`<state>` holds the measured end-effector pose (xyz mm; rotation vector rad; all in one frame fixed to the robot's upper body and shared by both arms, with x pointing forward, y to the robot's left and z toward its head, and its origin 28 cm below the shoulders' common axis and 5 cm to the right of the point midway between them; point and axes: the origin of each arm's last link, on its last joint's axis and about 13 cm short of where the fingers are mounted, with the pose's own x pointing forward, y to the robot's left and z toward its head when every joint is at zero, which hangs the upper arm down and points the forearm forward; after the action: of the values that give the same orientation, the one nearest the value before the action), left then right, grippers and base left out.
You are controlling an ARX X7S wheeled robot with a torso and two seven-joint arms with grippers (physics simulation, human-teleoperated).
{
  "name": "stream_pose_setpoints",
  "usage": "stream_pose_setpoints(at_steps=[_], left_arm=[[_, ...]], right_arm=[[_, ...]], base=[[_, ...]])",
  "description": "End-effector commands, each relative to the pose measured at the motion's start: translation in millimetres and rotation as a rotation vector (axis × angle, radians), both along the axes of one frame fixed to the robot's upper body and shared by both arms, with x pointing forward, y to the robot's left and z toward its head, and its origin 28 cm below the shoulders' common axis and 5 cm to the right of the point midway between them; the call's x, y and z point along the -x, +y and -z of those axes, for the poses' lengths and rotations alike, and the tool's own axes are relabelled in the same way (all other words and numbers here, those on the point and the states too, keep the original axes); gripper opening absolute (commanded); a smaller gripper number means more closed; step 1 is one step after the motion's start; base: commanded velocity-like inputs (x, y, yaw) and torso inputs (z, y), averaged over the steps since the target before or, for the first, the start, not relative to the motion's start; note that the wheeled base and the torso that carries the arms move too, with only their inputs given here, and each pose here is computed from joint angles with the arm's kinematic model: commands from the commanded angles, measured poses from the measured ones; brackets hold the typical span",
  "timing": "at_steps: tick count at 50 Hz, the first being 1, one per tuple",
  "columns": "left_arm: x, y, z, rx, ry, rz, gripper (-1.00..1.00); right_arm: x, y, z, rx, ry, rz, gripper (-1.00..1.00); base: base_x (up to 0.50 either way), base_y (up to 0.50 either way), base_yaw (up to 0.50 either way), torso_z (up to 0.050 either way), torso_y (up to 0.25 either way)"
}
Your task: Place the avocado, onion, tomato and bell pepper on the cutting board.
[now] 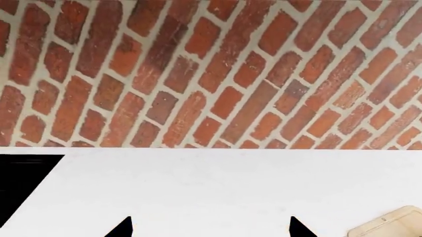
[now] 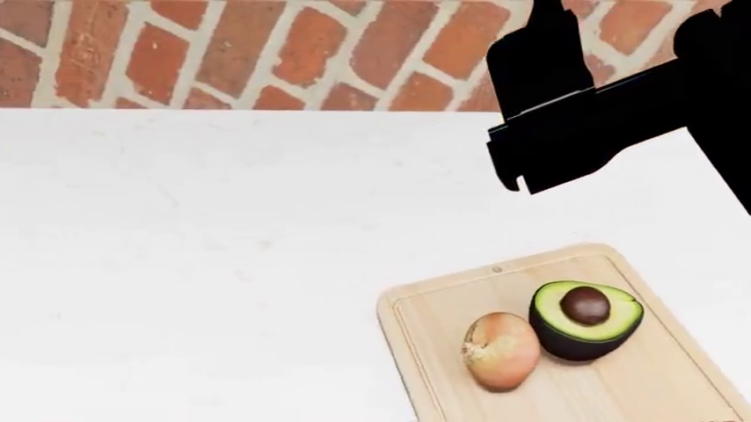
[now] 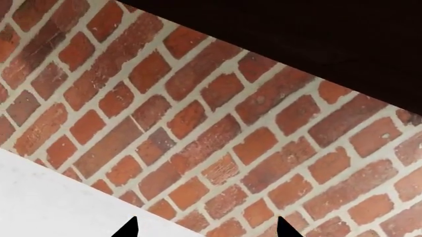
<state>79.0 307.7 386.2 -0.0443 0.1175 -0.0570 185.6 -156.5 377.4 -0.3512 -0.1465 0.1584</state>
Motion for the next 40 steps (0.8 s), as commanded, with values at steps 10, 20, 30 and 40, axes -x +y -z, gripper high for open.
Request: stream_pose_setpoints(at_steps=[10, 20, 30, 40], left_arm=[[-10.6, -7.4, 2.4, -0.03, 0.006, 0.037, 1.0], [-14.5, -10.9, -0.6, -0.033, 0.0, 0.065, 1.0], [-18.6, -14.6, -1.5, -0.036, 0.001, 0.092, 1.0], [-44.7, -21.1, -2.6, -0.057, 0.048, 0.185, 1.0]], right_arm=[[-2.0, -1.9, 8.0, 0.005, -0.013, -0.012, 1.0], [-4.6, -4.5, 11.7, -0.003, -0.003, -0.001, 1.0], [-5.8, -6.4, 12.1, -0.013, 0.002, 0.01, 1.0], [-10.2, -6.0, 10.7, -0.012, 0.012, 0.01, 1.0]], base=[[0.0, 0.5, 0.0, 0.0, 0.0], [0.0, 0.5, 0.0, 0.0, 0.0], [0.0, 0.5, 0.0, 0.0, 0.0], [0.0, 0.25, 0.0, 0.0, 0.0]])
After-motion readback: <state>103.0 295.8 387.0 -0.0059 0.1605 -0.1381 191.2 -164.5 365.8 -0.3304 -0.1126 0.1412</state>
